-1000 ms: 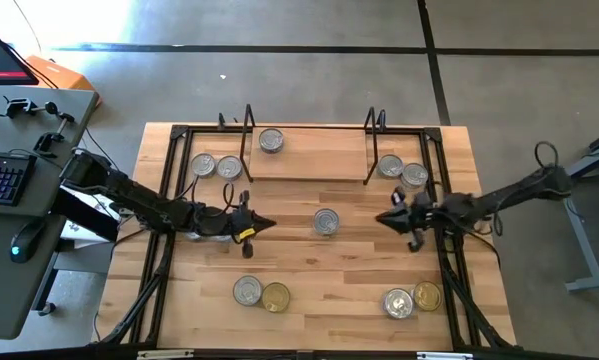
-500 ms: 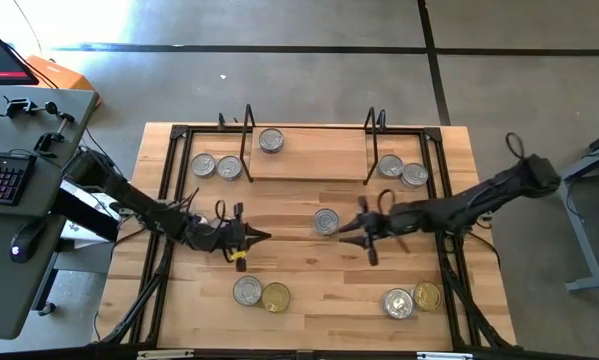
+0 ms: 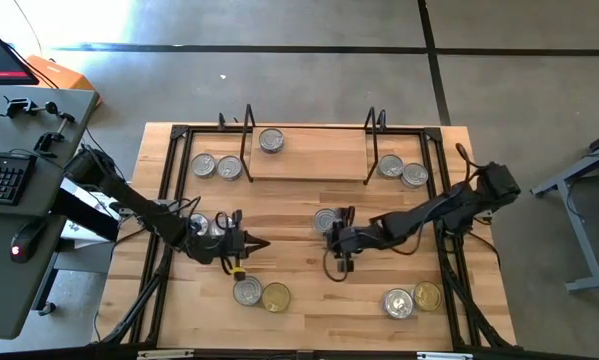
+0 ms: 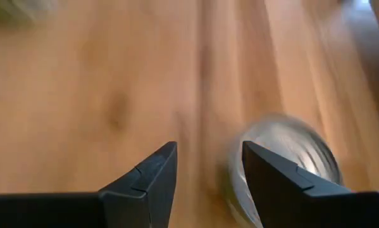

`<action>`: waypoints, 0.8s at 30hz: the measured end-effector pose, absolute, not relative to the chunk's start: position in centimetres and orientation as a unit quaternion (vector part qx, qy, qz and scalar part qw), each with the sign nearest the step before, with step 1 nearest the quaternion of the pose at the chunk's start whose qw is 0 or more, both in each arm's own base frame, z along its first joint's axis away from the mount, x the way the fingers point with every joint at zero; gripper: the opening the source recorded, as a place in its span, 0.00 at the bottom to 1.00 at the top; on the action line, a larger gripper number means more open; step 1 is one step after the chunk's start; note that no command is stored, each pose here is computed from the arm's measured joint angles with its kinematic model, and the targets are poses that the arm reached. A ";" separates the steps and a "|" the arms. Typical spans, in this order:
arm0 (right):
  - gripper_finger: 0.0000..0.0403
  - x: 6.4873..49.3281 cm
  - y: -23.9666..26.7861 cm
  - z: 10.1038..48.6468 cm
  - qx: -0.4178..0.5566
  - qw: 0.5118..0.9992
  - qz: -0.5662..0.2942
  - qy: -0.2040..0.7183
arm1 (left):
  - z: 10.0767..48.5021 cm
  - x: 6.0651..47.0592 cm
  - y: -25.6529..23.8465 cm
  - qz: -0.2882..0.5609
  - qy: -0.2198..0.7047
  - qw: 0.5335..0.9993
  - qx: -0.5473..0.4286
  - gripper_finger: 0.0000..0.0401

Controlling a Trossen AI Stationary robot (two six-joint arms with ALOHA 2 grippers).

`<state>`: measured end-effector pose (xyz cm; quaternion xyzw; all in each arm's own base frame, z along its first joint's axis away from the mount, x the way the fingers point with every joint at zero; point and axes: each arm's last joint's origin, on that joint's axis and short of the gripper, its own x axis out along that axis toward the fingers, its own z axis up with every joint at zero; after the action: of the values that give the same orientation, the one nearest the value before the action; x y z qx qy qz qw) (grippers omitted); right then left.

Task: Stack canned seafood by type on shelf
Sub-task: Put the green tuna can on the shelf

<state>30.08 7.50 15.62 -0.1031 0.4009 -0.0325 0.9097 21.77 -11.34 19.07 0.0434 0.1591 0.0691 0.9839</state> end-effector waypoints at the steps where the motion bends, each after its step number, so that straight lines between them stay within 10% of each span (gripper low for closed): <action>1: 0.43 29.9 7.2 15.5 -0.106 0.901 -0.040 0.418 | 19.0 21.8 -11.3 0.069 0.160 0.984 0.043 0.00; 24: 0.43 31.8 6.5 12.1 0.008 0.928 -0.046 0.370 | 16.7 23.2 -10.7 0.107 0.186 0.976 0.028 0.00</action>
<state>31.78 6.48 12.14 0.0083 0.3696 -0.0462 0.9280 23.20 -10.68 16.73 0.0278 0.1862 0.1074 0.9762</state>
